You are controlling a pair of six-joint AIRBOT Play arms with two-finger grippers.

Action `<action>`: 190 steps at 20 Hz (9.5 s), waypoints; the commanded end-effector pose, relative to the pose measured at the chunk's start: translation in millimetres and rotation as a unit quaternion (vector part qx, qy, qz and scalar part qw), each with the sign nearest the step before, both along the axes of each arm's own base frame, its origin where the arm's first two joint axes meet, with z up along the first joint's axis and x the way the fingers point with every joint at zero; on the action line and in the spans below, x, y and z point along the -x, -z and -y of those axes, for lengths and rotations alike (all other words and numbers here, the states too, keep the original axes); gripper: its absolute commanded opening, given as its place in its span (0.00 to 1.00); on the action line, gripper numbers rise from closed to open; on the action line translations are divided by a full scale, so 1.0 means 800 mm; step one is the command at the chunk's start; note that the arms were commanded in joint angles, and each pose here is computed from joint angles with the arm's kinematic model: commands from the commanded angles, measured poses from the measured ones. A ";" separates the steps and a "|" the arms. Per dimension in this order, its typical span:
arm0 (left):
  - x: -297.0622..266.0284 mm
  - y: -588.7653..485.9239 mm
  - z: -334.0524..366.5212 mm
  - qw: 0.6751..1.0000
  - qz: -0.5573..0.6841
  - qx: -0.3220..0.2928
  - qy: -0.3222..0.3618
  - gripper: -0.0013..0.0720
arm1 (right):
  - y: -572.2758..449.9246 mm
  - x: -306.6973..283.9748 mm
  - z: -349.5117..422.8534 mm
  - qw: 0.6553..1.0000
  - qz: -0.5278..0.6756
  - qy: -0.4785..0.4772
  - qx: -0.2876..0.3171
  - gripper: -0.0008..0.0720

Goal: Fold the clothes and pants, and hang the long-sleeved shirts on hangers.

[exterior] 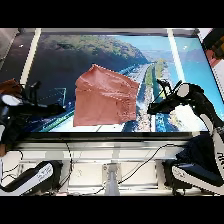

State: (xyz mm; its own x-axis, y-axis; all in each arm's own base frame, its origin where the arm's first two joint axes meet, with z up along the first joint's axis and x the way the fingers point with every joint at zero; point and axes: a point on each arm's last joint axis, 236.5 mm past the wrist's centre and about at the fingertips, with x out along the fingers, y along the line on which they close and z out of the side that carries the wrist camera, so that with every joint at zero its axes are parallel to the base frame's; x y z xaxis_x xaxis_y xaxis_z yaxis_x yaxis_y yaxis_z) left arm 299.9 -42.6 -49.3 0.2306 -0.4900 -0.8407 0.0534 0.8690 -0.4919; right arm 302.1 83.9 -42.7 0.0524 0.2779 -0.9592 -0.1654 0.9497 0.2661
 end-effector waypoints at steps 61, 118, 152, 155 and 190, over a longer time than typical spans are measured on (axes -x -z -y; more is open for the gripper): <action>0.045 0.081 0.105 0.989 -0.108 0.080 0.066 0.88 | 0.063 0.001 -0.090 0.971 -0.052 0.147 -0.179 0.75; 0.044 -0.487 0.076 0.889 0.449 0.074 -0.042 0.03 | -0.380 0.063 -0.224 0.867 0.267 0.054 -0.418 0.05; -0.032 -0.010 0.222 0.992 -0.046 0.117 0.015 0.04 | -0.016 -0.036 -0.024 0.986 0.024 0.156 -0.045 0.05; 0.011 0.012 0.204 0.990 -0.106 0.074 0.057 0.04 | -0.010 -0.018 -0.017 0.989 -0.002 0.143 -0.025 0.05; -0.117 -0.187 0.114 0.984 0.138 0.108 -0.035 0.97 | 0.041 -0.022 0.090 0.944 0.037 0.272 -0.183 0.88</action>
State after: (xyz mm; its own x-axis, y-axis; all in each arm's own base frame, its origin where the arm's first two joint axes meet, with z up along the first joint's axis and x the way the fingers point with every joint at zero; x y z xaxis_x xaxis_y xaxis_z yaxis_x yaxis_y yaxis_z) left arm 395.5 -128.9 98.3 0.4783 -0.6223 -0.6196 0.1371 0.7498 -0.6473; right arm 321.9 -21.5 -47.9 0.3281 0.4531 -0.8289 0.2681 0.7967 0.5417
